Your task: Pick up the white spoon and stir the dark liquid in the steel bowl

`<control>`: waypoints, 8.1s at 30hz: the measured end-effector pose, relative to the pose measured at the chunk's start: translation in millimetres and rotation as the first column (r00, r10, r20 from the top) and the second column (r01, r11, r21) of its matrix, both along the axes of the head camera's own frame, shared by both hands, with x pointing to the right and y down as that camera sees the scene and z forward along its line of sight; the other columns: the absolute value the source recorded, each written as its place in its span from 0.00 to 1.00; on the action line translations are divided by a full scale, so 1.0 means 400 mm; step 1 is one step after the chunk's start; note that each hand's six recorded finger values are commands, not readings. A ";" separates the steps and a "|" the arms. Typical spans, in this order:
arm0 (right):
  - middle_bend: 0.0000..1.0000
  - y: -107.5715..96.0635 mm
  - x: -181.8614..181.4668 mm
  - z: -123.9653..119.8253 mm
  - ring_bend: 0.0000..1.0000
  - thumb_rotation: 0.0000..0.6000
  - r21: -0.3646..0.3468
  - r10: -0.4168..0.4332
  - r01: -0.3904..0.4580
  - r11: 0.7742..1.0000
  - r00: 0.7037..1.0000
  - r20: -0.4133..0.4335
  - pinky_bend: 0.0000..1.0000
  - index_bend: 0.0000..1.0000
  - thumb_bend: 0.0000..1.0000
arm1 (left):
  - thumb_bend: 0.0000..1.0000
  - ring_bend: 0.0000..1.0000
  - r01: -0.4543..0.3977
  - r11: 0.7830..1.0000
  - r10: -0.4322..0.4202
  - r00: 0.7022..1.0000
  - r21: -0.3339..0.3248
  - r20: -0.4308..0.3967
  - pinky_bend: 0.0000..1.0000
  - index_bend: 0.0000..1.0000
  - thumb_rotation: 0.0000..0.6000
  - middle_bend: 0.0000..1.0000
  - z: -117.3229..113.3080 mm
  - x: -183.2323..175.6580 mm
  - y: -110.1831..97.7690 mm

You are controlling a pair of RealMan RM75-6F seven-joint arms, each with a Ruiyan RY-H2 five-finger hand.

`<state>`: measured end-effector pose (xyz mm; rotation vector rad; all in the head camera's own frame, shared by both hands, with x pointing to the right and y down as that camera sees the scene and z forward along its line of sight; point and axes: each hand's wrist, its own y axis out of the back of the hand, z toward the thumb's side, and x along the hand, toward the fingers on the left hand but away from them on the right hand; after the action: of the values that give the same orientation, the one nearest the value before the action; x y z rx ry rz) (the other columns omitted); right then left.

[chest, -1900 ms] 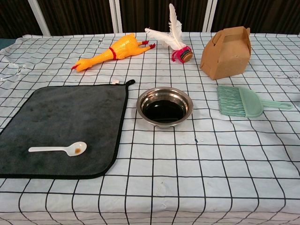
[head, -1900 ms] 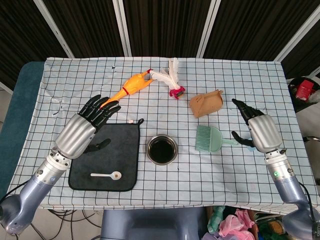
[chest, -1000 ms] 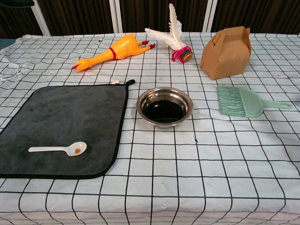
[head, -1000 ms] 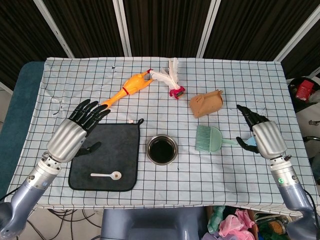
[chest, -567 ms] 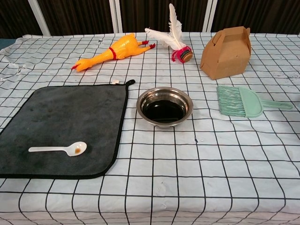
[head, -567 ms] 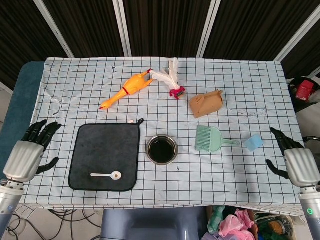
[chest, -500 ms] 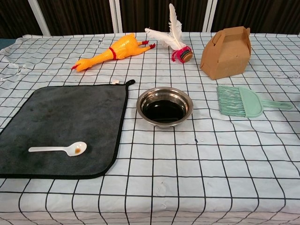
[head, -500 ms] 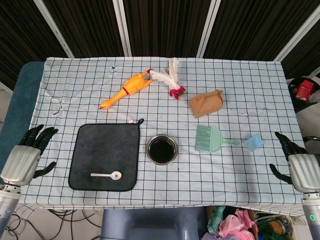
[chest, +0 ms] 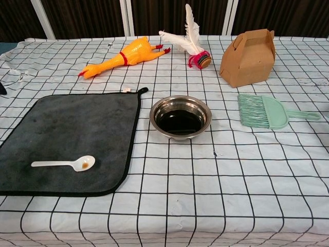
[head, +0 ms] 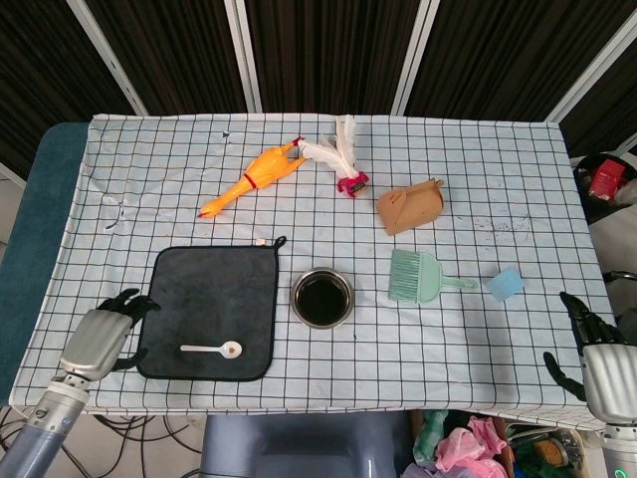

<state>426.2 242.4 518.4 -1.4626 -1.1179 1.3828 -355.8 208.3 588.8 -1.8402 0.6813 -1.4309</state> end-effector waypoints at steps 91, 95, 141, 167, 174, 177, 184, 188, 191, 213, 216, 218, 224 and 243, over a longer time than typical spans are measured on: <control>0.12 -0.014 0.085 0.041 0.25 1.00 -0.022 0.086 -0.087 0.996 0.995 -0.047 0.37 0.00 0.25 | 0.37 0.85 -0.049 0.980 0.069 0.993 -0.194 0.096 0.87 0.52 1.00 0.86 0.243 0.130 0.057; 0.12 -0.014 0.085 0.041 0.25 1.00 -0.021 0.086 -0.087 0.996 0.995 -0.046 0.37 0.00 0.25 | 0.40 0.85 -0.052 0.979 0.072 0.993 -0.196 0.097 0.87 0.52 1.00 0.86 0.244 0.130 0.058; 0.12 -0.016 0.082 0.041 0.25 1.00 -0.020 0.089 -0.090 0.996 0.995 -0.042 0.37 0.00 0.25 | 0.44 0.87 0.025 0.999 -0.024 0.999 -0.032 0.044 0.87 0.59 1.00 0.87 0.198 0.104 -0.039; 0.12 -0.019 0.082 0.046 0.25 1.00 -0.024 0.089 -0.090 0.996 0.995 -0.043 0.37 0.00 0.25 | 0.46 0.87 0.002 1.000 -0.001 0.998 -0.002 0.057 0.87 0.60 1.00 0.88 0.177 0.136 -0.133; 0.12 -0.020 0.088 0.045 0.25 1.00 -0.022 0.097 -0.098 0.995 0.994 -0.043 0.37 0.00 0.25 | 0.46 0.87 -0.098 0.989 0.090 0.993 0.106 0.082 0.87 0.60 1.00 0.88 0.155 0.249 -0.249; 0.12 -0.021 0.089 0.044 0.25 1.00 -0.021 0.100 -0.101 0.995 0.994 -0.041 0.37 0.00 0.25 | 0.46 0.87 -0.160 0.976 0.143 0.983 0.149 0.114 0.87 0.61 1.00 0.88 0.152 0.306 -0.294; 0.12 -0.021 0.093 0.047 0.25 1.00 -0.027 0.109 -0.110 0.994 0.993 -0.033 0.37 0.00 0.25 | 0.46 0.87 -0.307 0.927 0.257 0.938 0.213 0.234 0.87 0.63 1.00 0.89 0.156 0.410 -0.360; 0.11 -0.020 0.094 0.056 0.25 1.00 -0.041 0.108 -0.109 0.993 0.994 -0.031 0.37 0.00 0.25 | 0.46 0.87 -0.388 0.886 0.309 0.903 0.254 0.300 0.87 0.64 1.00 0.89 0.153 0.475 -0.395; 0.12 -0.020 0.098 0.062 0.25 1.00 -0.049 0.112 -0.114 0.992 0.993 -0.027 0.37 0.00 0.25 | 0.46 0.87 -0.438 0.857 0.341 0.877 0.272 0.340 0.87 0.64 1.00 0.89 0.155 0.526 -0.414; 0.11 -0.018 0.103 0.064 0.25 1.00 -0.052 0.116 -0.116 0.992 0.993 -0.010 0.37 0.00 0.25 | 0.46 0.88 -0.693 0.661 0.528 0.702 0.288 0.477 0.87 0.67 1.00 0.91 0.187 0.779 -0.377; 0.11 -0.018 0.105 0.060 0.25 1.00 -0.048 0.119 -0.119 0.992 0.993 -0.008 0.37 0.00 0.25 | 0.46 0.88 -0.725 0.625 0.548 0.671 0.289 0.500 0.87 0.67 1.00 0.91 0.188 0.797 -0.367; 0.11 -0.019 0.106 0.059 0.25 1.00 -0.046 0.120 -0.121 0.992 0.993 -0.006 0.37 0.00 0.25 | 0.46 0.88 -0.754 0.590 0.562 0.641 0.289 0.524 0.87 0.67 1.00 0.91 0.190 0.807 -0.359; 0.11 -0.018 0.109 0.056 0.25 1.00 -0.045 0.125 -0.125 0.991 0.992 -0.002 0.37 0.00 0.25 | 0.46 0.88 -0.831 0.485 0.581 0.539 0.272 0.610 0.87 0.67 1.00 0.91 0.201 0.826 -0.339; 0.11 -0.018 0.116 0.056 0.25 1.00 -0.046 0.136 -0.135 0.990 0.991 0.006 0.37 0.00 0.25 | 0.46 0.88 -0.893 0.400 0.572 0.420 0.207 0.705 0.87 0.67 1.00 0.91 0.260 0.837 -0.341</control>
<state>472.5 235.2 540.7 -1.4481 -1.2179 1.5055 -20.8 71.8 692.7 -0.9170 -0.1195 -0.8396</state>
